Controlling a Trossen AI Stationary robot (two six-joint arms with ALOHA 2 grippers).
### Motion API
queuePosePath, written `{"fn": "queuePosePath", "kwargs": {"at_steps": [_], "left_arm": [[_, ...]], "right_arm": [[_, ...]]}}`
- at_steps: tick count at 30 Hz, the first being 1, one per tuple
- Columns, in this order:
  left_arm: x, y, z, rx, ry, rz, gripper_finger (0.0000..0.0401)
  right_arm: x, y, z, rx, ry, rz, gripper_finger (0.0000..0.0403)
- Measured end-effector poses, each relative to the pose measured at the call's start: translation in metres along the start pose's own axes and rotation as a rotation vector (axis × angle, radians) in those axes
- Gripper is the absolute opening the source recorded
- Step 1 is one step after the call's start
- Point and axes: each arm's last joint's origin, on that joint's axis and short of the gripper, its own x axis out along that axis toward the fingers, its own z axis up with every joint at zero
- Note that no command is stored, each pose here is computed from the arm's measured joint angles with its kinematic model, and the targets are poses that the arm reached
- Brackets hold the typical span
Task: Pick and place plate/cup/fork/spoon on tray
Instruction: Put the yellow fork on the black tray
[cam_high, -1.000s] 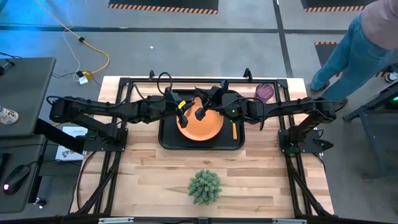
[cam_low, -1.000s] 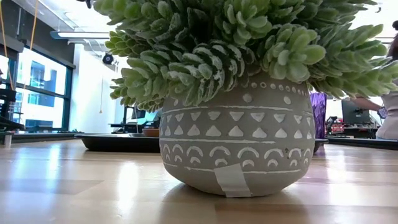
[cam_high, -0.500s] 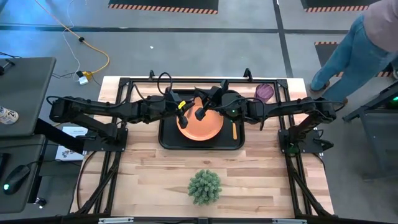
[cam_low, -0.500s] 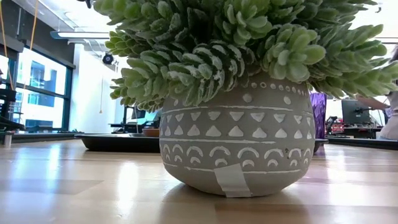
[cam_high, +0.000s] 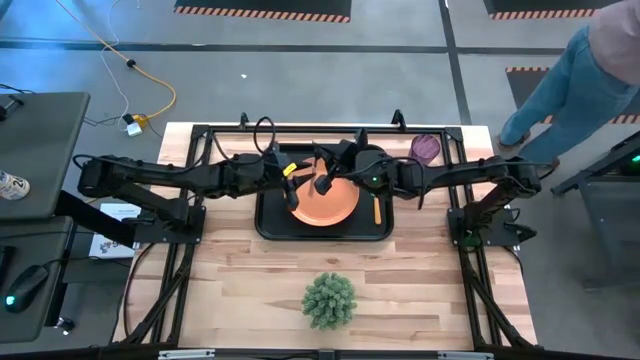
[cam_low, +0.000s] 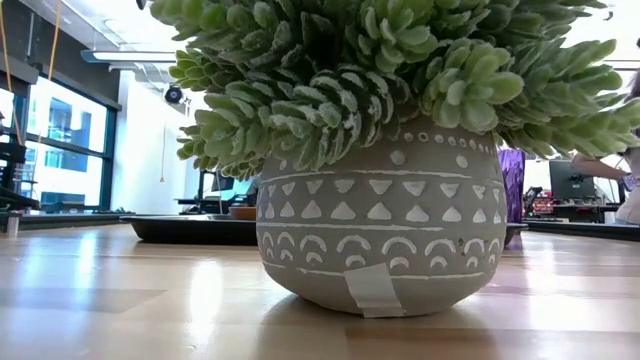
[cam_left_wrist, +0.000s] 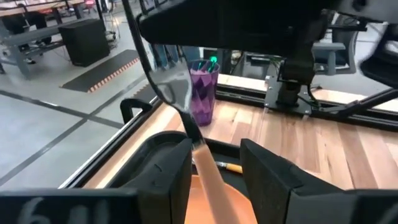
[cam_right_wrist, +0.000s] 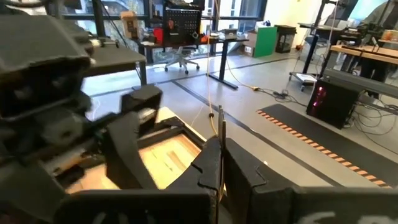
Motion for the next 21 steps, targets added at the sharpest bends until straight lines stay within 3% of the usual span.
{"fn": "queuePosePath", "kwargs": {"at_steps": [11, 21], "left_arm": [[-0.027, 0.005, 0.011, -0.021, -0.006, -0.014, 0.0129], [-0.035, 0.003, 0.007, -0.019, 0.060, -0.026, 0.0129]], "right_arm": [[-0.032, -0.008, 0.012, -0.056, 0.065, -0.001, 0.0000], [-0.062, -0.026, 0.000, -0.083, 0.267, -0.126, 0.0000]]}}
